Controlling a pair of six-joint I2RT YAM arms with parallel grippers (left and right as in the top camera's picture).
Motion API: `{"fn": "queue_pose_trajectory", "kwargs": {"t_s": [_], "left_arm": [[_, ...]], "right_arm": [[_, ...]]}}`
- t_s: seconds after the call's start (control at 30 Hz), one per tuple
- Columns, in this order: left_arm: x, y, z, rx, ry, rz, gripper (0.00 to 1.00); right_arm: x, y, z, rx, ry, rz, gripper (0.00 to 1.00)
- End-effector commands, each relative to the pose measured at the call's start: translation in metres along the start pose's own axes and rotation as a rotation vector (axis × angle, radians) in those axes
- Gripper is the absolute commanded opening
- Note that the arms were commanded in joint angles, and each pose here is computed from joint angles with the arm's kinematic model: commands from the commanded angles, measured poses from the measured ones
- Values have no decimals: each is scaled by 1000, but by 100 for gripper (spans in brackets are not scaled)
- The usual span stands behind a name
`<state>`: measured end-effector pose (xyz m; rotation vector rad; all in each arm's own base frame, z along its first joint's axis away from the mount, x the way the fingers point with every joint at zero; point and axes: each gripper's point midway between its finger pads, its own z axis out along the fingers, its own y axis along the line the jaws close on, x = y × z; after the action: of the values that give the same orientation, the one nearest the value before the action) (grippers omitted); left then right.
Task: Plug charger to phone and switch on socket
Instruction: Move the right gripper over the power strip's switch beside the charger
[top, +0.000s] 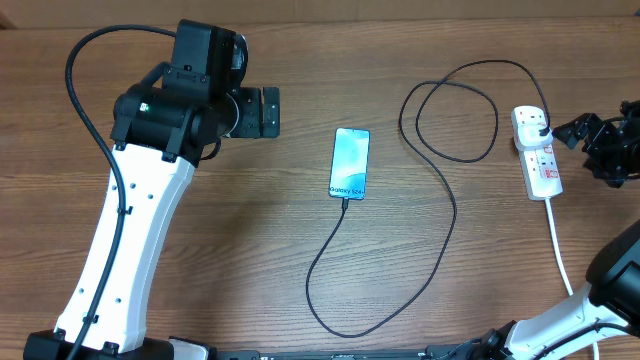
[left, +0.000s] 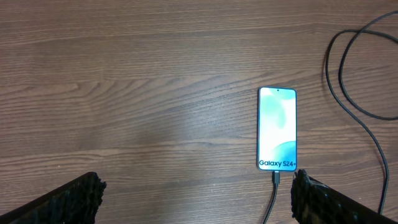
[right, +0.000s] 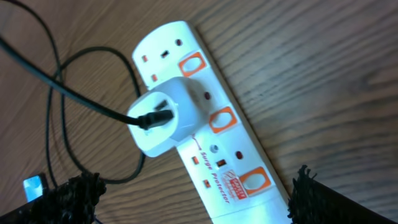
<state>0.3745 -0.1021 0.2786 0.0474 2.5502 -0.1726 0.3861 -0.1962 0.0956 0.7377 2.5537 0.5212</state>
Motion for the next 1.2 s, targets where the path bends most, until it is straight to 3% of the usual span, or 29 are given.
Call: {"fn": "queue_pose_trajectory", "kwargs": {"t_s": [0.0,0.5,1.17], "left_arm": [[1,0,3,-11,6,24,100],[1,0,3,-11,6,24,100],[1,0,3,-11,6,24,100]], "right_arm": [[0,15,2,-84,-6,-101,100],[-19,39,0,-222,-93,-179,100],[-12,38,35,-162,-35,-211,100]]}}
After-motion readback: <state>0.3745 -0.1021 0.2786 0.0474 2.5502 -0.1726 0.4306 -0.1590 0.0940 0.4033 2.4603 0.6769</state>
